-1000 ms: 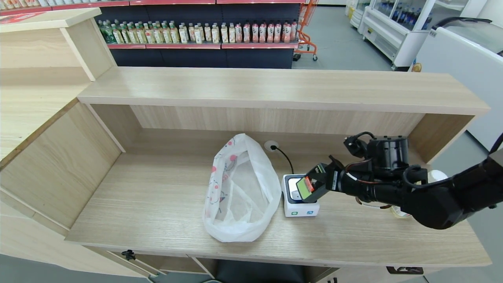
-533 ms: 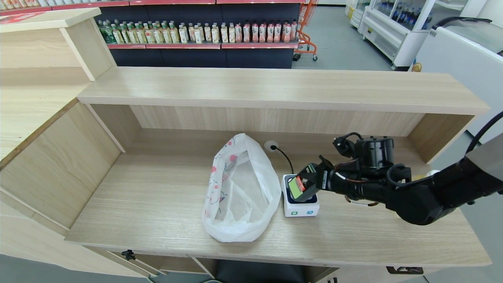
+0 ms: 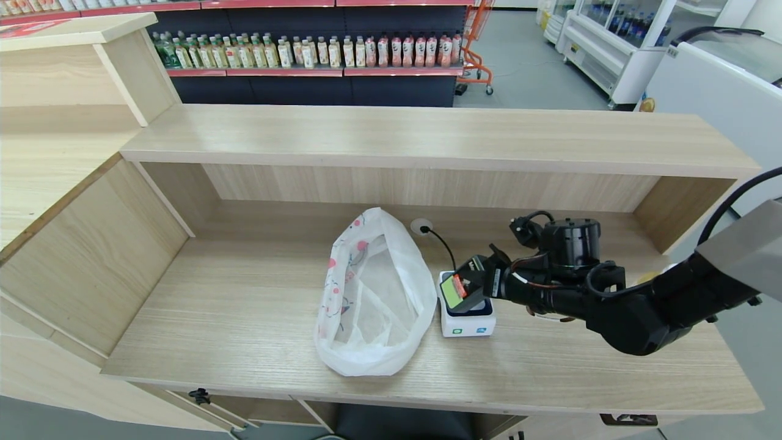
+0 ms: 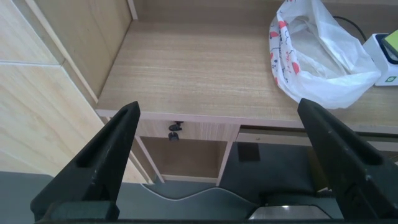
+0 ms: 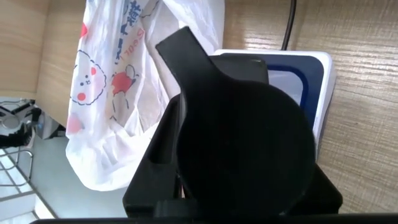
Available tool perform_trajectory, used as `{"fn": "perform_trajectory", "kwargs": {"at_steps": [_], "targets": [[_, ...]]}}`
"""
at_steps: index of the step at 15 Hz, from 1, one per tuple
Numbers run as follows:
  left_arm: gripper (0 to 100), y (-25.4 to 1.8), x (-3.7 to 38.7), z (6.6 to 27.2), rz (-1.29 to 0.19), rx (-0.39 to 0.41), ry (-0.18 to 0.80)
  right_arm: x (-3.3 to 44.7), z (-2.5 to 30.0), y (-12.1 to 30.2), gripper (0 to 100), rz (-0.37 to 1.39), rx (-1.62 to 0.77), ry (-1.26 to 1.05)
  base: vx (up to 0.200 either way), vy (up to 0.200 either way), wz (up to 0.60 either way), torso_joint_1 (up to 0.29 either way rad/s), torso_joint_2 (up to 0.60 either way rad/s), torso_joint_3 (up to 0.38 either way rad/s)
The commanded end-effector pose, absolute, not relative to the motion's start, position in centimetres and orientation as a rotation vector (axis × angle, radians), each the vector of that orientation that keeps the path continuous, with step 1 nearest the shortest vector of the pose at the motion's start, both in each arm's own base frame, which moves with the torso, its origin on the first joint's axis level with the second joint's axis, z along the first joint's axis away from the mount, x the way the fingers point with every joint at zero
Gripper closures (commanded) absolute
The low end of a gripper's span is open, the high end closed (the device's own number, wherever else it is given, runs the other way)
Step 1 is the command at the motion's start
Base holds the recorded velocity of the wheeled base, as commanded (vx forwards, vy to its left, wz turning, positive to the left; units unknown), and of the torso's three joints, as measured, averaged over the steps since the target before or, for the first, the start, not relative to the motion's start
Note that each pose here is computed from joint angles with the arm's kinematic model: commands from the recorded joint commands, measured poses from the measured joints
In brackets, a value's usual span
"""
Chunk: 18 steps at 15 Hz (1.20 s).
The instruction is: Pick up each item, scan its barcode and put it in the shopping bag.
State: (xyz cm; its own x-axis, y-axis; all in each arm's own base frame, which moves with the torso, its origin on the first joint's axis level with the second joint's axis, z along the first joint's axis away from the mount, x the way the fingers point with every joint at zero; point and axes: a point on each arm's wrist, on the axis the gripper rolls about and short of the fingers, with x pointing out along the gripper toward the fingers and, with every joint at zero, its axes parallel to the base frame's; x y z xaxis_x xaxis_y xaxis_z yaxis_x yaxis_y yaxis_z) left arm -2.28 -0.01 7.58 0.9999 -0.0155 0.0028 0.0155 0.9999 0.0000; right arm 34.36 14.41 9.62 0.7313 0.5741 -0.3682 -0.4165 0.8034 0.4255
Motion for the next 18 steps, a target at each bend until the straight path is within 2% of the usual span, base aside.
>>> {"fn": "perform_trajectory", "kwargs": {"at_steps": [1, 11, 14, 16, 18], "targets": [[0, 0.0, -2.3, 7.6, -0.015, 0.000, -0.003, 34.5, 9.1, 14.5, 100, 0.552, 0.326, 0.525, 0.000, 0.000, 0.00, 0.000, 0.00, 0.000], [0, 0.0, -2.3, 7.6, -0.015, 0.002, -0.003, 34.5, 9.6, 14.5, 100, 0.554, 0.328, 0.508, 0.000, 0.000, 0.00, 0.000, 0.00, 0.000], [0, 0.0, -2.3, 7.6, -0.015, 0.000, -0.002, 33.6, 12.3, 13.9, 100, 0.515, 0.268, 0.380, 0.000, 0.000, 0.00, 0.000, 0.00, 0.000], [0, 0.0, -2.3, 7.6, -0.015, 0.000, -0.003, 31.0, 15.5, 12.6, 100, 0.512, 0.139, 0.177, 0.000, 0.000, 0.00, 0.000, 0.00, 0.000], [0, 0.0, -2.3, 7.6, -0.014, 0.000, -0.002, 29.1, 16.6, 11.8, 100, 0.536, 0.053, 0.124, 0.000, 0.000, 0.00, 0.000, 0.00, 0.000]]}}
